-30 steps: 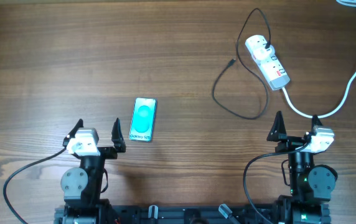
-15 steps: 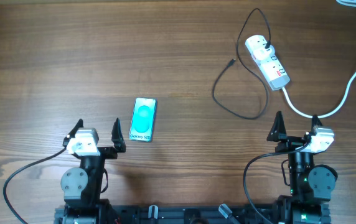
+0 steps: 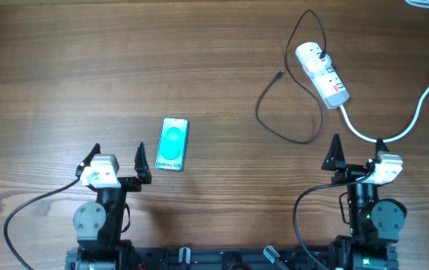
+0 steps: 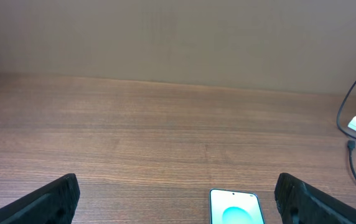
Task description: Plug charger to phone and switch on socket
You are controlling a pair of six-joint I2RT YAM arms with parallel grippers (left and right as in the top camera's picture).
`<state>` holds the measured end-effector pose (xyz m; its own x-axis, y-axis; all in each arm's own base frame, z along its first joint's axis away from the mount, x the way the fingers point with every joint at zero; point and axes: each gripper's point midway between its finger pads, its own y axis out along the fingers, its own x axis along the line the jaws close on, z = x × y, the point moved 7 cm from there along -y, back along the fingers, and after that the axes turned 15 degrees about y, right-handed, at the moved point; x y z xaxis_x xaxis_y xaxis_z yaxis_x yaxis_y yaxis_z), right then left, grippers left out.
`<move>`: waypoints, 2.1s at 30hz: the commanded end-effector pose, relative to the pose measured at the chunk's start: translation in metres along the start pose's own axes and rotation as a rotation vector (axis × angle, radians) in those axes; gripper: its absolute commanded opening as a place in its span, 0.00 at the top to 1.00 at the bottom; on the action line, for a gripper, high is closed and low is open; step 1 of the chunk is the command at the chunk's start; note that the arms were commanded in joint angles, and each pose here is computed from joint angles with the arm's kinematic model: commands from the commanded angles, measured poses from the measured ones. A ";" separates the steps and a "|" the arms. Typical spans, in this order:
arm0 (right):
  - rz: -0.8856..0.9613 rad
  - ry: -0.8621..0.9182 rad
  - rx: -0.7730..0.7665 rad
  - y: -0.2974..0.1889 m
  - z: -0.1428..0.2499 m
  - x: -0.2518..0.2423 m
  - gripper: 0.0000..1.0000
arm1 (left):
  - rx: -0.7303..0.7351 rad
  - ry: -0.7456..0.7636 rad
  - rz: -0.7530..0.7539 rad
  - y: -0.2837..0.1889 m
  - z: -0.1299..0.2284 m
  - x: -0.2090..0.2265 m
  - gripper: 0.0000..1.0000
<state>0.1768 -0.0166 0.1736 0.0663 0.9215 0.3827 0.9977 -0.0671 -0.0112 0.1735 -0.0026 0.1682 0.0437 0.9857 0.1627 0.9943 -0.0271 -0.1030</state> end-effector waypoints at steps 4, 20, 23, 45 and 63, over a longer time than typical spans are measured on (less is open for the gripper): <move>0.008 0.002 -0.019 -0.001 -0.002 -0.001 0.01 | 0.006 0.020 0.022 0.001 0.005 -0.003 0.00; 0.008 0.001 -0.019 -0.001 -0.002 -0.001 0.00 | 0.006 0.020 0.021 0.001 0.005 -0.003 0.00; 0.008 0.001 -0.019 -0.001 -0.002 -0.001 0.00 | 0.006 0.020 0.022 0.001 0.005 -0.003 0.00; 0.008 0.001 -0.019 -0.001 -0.002 -0.001 0.00 | 0.006 0.020 0.022 0.001 0.005 -0.003 0.00; 0.008 0.002 -0.019 -0.001 -0.002 -0.001 0.00 | -0.010 0.021 -0.001 0.001 0.002 -0.001 0.00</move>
<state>0.1768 -0.0166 0.1736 0.0663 0.9215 0.3827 0.9977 -0.0671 -0.0112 0.1735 -0.0026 0.1680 0.0438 0.9857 0.1627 0.9943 -0.0271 -0.1033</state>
